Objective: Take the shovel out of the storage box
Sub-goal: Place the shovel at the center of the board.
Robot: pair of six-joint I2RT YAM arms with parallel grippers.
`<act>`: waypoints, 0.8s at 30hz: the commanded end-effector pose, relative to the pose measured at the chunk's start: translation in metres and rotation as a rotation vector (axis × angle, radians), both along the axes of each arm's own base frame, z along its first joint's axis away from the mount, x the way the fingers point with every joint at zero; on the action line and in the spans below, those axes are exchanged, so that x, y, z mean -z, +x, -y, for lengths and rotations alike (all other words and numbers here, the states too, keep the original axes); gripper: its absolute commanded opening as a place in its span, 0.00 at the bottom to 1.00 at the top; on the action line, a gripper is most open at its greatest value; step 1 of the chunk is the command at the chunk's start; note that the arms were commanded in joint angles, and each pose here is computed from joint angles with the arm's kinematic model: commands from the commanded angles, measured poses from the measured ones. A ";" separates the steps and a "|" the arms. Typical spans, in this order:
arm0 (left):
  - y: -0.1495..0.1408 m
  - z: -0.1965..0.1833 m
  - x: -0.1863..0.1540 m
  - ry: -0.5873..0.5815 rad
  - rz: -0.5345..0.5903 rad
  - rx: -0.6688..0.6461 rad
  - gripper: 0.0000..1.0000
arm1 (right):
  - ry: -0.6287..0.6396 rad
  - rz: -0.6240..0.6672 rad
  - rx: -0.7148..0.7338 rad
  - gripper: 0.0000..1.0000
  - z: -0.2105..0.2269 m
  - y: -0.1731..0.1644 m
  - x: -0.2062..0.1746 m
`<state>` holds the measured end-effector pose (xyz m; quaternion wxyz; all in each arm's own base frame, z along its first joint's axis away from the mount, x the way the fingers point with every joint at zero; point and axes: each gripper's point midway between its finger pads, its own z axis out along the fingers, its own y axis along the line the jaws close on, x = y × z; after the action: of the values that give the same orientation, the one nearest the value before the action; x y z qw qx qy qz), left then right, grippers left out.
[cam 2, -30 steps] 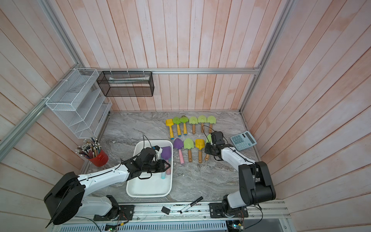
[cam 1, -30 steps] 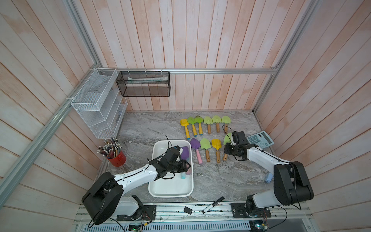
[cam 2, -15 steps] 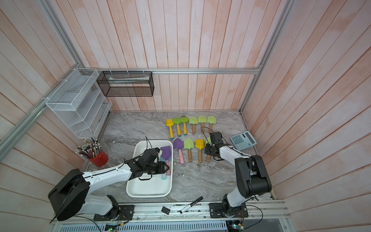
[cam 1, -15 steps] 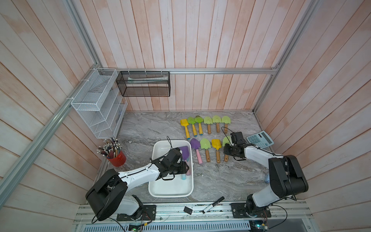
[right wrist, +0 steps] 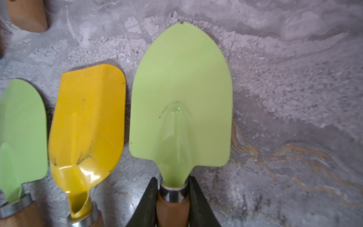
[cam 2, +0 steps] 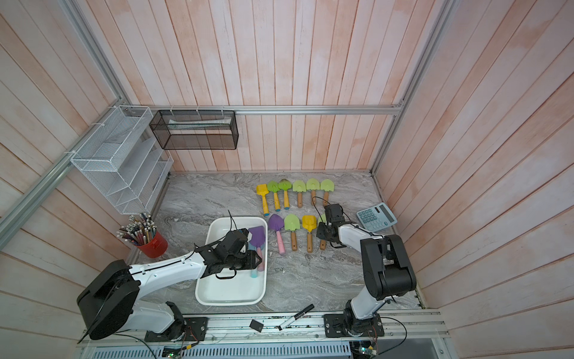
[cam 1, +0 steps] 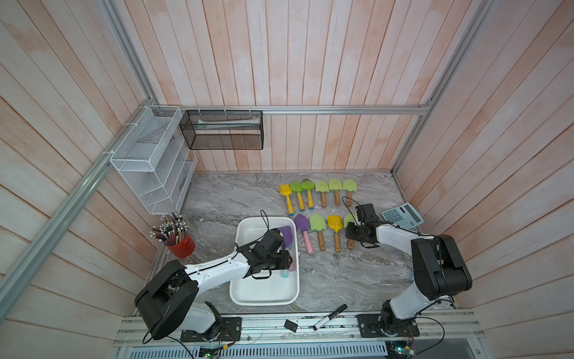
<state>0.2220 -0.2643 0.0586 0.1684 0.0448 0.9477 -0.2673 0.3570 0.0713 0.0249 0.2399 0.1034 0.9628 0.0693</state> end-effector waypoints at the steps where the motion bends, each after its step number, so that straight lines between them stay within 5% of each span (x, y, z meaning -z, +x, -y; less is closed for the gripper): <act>1: 0.006 0.005 -0.017 -0.003 0.050 0.004 0.49 | -0.027 0.018 0.011 0.28 0.005 0.011 -0.002; 12: 0.005 0.022 -0.035 -0.024 0.090 0.021 0.49 | -0.023 0.015 0.008 0.40 0.005 0.009 -0.003; 24: 0.005 0.023 -0.011 0.031 0.045 0.000 0.48 | 0.022 0.126 0.036 0.47 0.006 0.001 -0.044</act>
<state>0.2219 -0.2922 0.0746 0.1865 0.0648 0.9416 -0.2726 0.3623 0.0694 0.0579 0.2846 0.1078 0.9494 0.0783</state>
